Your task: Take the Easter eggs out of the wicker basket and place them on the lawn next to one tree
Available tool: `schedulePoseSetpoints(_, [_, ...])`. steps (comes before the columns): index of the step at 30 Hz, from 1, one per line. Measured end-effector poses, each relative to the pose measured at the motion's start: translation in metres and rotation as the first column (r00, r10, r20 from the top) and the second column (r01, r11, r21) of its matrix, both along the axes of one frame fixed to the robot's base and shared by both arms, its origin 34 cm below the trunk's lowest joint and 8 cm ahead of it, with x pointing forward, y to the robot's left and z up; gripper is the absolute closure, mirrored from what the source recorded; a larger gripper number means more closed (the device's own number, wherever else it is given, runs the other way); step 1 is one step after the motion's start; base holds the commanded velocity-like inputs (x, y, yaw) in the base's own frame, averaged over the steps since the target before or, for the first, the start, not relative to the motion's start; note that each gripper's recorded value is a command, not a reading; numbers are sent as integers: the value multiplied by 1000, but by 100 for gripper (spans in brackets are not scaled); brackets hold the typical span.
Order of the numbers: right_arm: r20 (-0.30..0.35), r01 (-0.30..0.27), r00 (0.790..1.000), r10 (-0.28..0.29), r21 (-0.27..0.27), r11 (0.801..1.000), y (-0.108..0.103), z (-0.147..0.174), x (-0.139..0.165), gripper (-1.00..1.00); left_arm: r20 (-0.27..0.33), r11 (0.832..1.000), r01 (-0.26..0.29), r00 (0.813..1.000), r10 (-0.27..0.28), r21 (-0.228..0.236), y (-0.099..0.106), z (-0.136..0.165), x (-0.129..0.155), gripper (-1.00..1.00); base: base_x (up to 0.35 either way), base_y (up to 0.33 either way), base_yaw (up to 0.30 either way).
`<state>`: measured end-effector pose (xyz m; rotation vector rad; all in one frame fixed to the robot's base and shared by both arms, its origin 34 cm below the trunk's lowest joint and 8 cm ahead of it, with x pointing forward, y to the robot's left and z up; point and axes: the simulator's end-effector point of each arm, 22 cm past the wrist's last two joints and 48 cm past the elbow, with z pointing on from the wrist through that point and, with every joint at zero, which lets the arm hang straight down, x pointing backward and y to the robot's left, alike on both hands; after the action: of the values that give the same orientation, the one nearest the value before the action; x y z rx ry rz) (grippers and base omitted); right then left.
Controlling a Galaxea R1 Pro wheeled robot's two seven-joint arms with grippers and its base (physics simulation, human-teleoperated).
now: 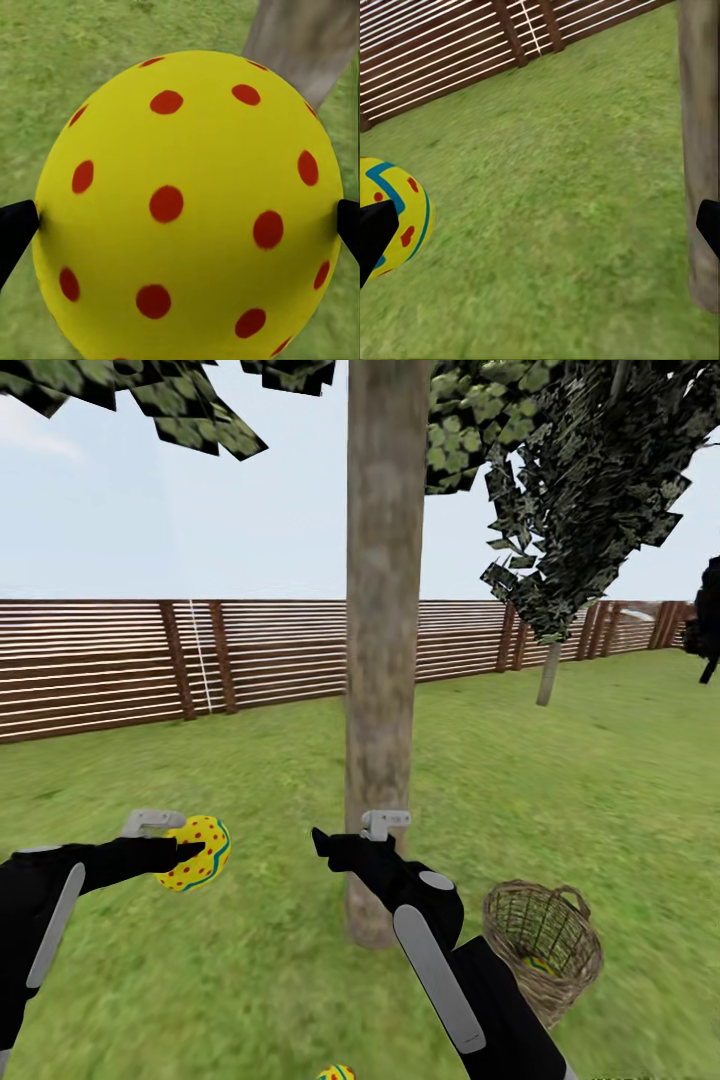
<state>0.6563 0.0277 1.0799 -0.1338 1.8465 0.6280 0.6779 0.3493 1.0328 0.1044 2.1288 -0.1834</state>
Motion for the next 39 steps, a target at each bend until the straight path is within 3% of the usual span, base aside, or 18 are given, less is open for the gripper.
schedulePoseSetpoints(13, [12, 0, 1000, 0, 1, 1000, 0, 6, -2, -100, 11, 1000, 0, 1000, 0, 0, 0, 6, -1, 100, -15, 257, -256])
schedulePoseSetpoints(27, [25, -1, 1000, 1, 1, 1000, 0, 13, -5, -100, 25, 1000, -1, 1000, 1, 0, 0, 13, -3, 100, 12, 56, -235])
schedulePoseSetpoints(39, [27, -1, 1000, 1, 1, 1000, 0, 14, -5, -100, 27, 1000, -2, 1000, 2, 1, 1, 14, -4, 100, 0, 0, -20])
